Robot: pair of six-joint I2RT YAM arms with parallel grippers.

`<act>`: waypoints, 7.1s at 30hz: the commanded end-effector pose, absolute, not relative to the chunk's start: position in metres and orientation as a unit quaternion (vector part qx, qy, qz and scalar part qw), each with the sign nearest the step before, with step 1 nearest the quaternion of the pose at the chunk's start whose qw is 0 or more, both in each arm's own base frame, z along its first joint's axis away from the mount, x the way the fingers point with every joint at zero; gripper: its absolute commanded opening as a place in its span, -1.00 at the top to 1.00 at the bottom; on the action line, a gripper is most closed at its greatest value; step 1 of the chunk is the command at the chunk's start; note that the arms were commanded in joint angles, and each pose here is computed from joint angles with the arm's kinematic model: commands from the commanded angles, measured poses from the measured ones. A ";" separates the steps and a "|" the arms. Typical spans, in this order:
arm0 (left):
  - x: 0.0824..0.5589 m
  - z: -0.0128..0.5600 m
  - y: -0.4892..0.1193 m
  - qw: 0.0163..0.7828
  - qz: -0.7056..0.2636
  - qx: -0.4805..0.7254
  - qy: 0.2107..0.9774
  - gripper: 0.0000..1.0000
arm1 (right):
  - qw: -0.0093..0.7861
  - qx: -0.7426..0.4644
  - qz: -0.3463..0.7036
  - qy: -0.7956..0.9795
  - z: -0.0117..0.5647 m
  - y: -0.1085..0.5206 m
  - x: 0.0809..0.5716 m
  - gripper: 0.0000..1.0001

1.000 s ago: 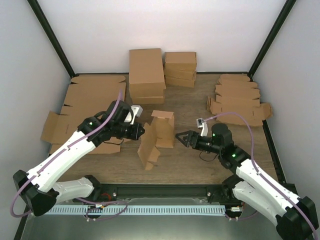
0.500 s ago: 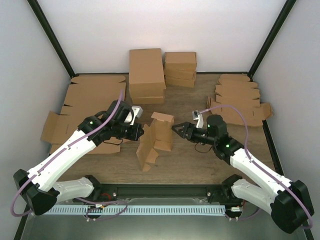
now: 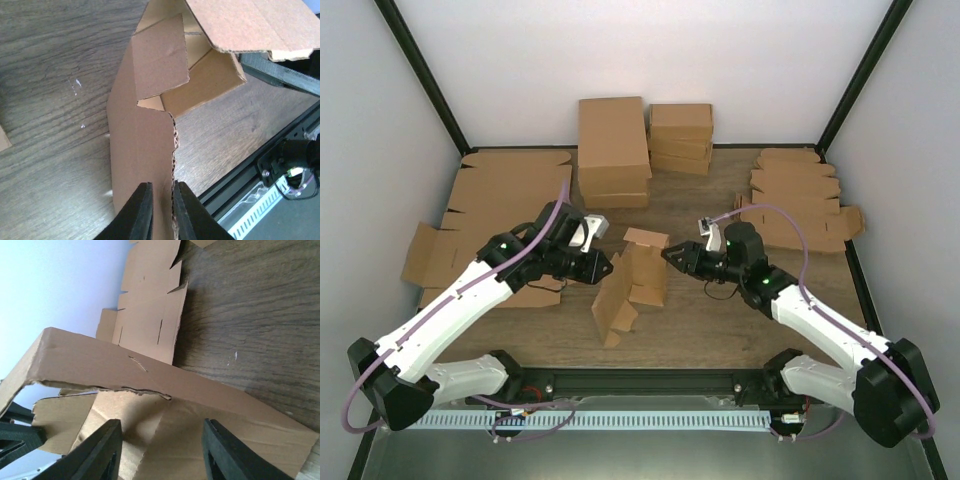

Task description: Fold the paper box

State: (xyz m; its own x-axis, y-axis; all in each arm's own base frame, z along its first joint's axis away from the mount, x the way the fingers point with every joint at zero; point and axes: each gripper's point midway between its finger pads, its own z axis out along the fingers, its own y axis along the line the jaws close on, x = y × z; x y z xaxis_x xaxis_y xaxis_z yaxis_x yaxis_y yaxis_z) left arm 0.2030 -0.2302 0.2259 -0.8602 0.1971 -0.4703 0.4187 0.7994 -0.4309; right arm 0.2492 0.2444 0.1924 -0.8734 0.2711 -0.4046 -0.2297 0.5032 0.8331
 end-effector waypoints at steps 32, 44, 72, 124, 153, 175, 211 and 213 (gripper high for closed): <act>0.263 0.216 -0.259 0.183 -0.441 0.118 0.871 0.02 | 0.271 -0.007 0.491 0.828 0.195 0.242 0.251 0.20; 0.258 0.187 -0.263 0.150 -0.451 0.115 0.872 0.12 | 0.264 -0.016 0.490 0.830 0.191 0.243 0.249 0.19; 0.253 0.191 -0.260 0.159 -0.459 0.109 0.867 0.21 | 0.328 -0.040 0.430 0.840 0.231 0.215 0.238 0.07; 0.189 0.256 -0.237 0.274 -0.430 0.146 0.848 -0.12 | 0.448 -0.493 0.125 0.735 0.254 0.292 0.241 0.07; 0.179 0.255 -0.217 0.294 -0.417 0.119 0.852 -0.13 | 0.362 -0.532 0.136 0.753 0.210 0.299 0.227 0.14; 0.224 0.230 -0.209 0.282 -0.440 0.053 0.851 0.13 | 0.482 -0.546 0.007 0.685 0.221 0.296 0.233 -0.03; 0.265 0.178 -0.280 0.158 -0.475 0.111 0.859 0.46 | 0.480 -0.567 -0.069 0.665 0.185 0.301 0.244 0.06; 0.265 0.179 -0.280 0.157 -0.478 0.112 0.857 0.46 | 0.483 -0.567 -0.070 0.664 0.185 0.299 0.243 0.10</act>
